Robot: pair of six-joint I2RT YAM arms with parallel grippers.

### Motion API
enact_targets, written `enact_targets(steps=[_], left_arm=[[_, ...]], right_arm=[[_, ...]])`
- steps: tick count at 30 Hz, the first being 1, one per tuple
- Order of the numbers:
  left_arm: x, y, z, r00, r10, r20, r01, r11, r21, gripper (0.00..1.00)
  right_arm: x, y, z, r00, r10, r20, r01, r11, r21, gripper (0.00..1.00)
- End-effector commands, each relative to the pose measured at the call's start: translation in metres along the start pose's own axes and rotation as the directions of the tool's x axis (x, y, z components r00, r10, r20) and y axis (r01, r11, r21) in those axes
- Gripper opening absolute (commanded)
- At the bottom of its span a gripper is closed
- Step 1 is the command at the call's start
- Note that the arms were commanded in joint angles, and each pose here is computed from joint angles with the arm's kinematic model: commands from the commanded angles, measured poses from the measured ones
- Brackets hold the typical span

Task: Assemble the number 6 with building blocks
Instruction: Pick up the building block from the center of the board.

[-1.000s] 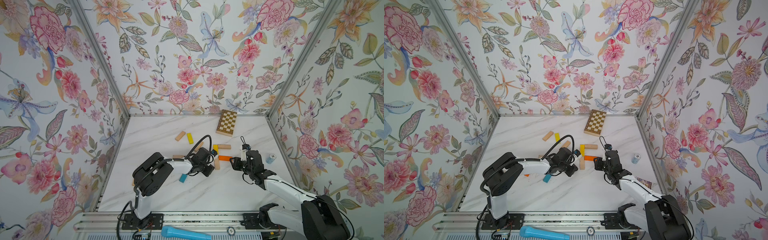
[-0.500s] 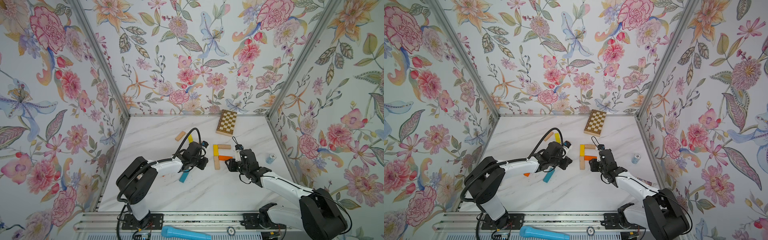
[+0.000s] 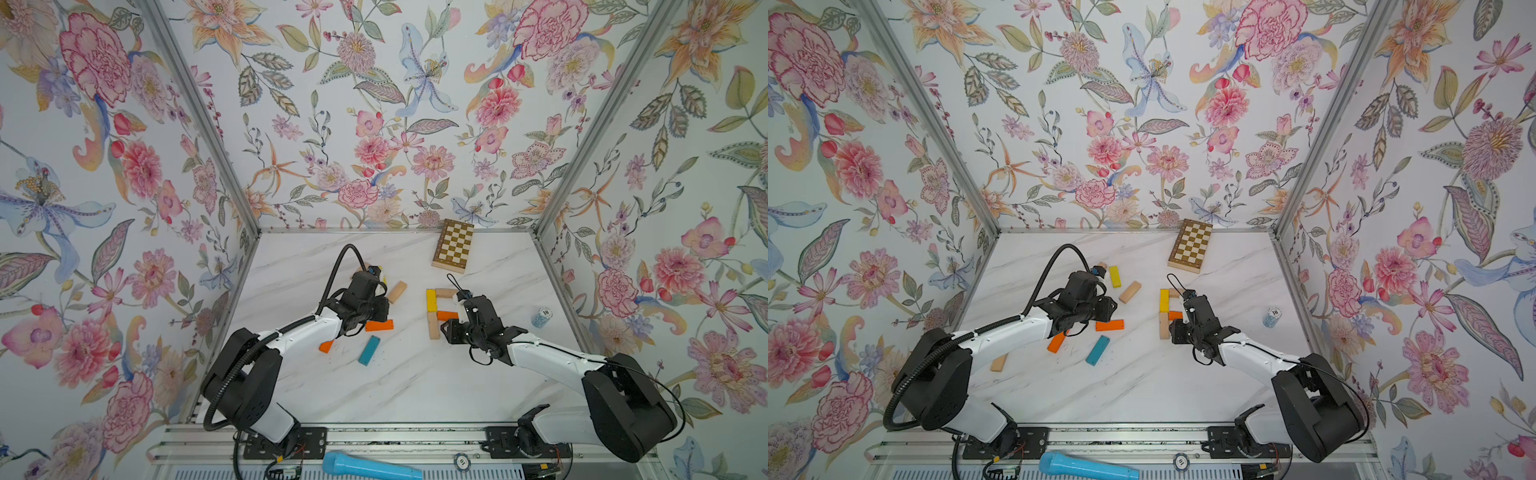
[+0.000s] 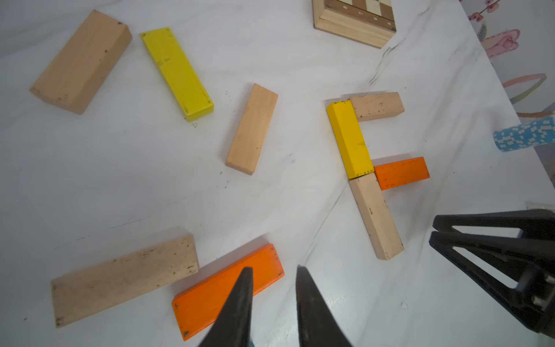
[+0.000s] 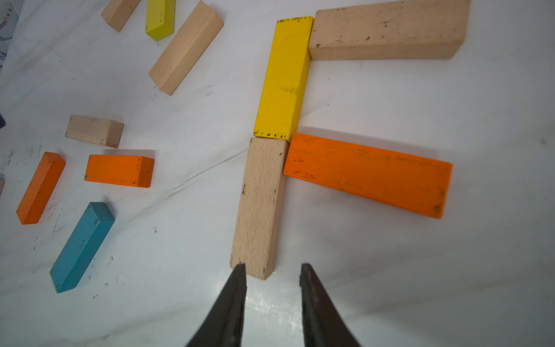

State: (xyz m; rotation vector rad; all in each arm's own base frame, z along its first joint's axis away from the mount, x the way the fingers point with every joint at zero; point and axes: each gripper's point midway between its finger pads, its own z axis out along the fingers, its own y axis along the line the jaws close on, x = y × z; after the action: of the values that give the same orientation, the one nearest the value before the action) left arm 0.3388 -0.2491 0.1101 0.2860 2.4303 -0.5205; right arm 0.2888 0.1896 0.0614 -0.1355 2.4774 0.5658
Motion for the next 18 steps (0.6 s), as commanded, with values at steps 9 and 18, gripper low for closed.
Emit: enact_targets(steps=[9,18], left_arm=[[0.045,0.042,-0.04,0.994,-0.067,-0.085,0.051,0.983,-0.176,0.54],[0.071,0.056,-0.061,0.985,-0.115,-0.132,0.081,0.968,-0.239,0.83]], right_arm=[[-0.017,0.04,0.001,0.996,-0.083,0.02,0.083,0.996,-0.026,0.33],[-0.034,0.064,0.012,0.996,-0.092,0.013,0.092,0.995,-0.022,0.48]])
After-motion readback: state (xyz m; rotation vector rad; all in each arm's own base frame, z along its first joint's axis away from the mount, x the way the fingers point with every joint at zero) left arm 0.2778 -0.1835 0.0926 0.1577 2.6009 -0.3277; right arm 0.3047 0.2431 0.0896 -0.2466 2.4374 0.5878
